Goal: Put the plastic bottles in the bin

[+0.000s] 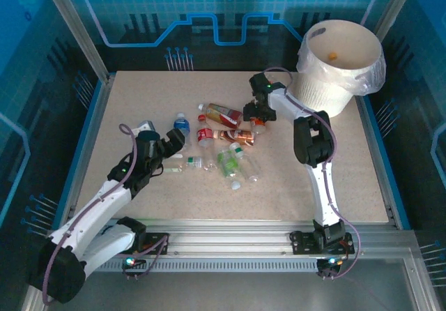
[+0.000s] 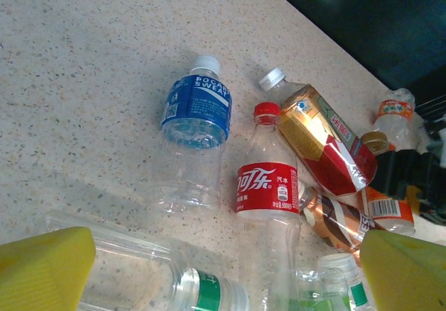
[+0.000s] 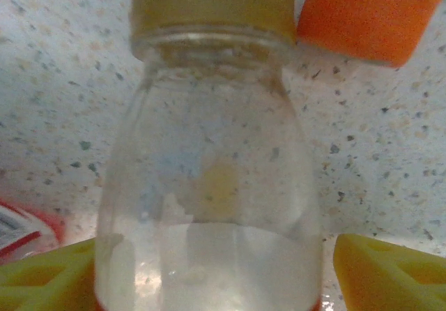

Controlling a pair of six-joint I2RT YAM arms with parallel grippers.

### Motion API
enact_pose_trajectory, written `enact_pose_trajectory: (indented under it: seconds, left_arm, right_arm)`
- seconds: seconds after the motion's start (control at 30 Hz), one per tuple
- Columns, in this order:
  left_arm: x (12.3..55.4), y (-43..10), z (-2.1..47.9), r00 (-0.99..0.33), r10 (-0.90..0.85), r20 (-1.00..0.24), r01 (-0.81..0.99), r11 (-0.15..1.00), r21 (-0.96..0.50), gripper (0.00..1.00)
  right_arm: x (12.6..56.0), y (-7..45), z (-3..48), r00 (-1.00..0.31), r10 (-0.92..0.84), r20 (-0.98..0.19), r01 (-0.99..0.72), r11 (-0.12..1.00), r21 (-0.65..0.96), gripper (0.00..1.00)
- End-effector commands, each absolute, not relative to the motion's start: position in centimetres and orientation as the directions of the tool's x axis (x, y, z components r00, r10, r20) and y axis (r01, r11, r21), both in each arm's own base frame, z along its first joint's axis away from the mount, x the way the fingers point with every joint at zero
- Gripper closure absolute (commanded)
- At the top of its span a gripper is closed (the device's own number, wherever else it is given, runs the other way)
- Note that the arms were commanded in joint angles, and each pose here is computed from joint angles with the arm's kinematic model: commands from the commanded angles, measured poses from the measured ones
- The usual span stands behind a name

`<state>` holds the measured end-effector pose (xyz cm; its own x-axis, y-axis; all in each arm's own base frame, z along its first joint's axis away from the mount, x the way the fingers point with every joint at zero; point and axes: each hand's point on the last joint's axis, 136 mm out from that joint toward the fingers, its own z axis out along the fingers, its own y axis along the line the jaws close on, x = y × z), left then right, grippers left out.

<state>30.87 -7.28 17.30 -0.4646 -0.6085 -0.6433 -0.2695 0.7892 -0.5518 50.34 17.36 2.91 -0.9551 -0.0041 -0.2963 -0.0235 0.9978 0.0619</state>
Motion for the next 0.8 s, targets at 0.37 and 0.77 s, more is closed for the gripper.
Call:
enact_pose_trajectory:
  seconds: [0.37,0.77]
  left_arm:
    - [31.2,-8.3,17.9,-0.454,-0.646,-0.614,-0.208,0.747,-0.632,0.01]
    - [31.7,-8.6,18.4,-0.448,-0.661,-0.602,-0.211,0.733,-0.647,0.01]
  right_arm:
    - [48.4,18.4,7.5,-0.928,-0.061,-0.367,-0.116,0.985,0.129,0.46]
    - [47.1,18.2,14.3,-0.863,-0.056,-0.503,-0.162,0.972,0.170,0.59]
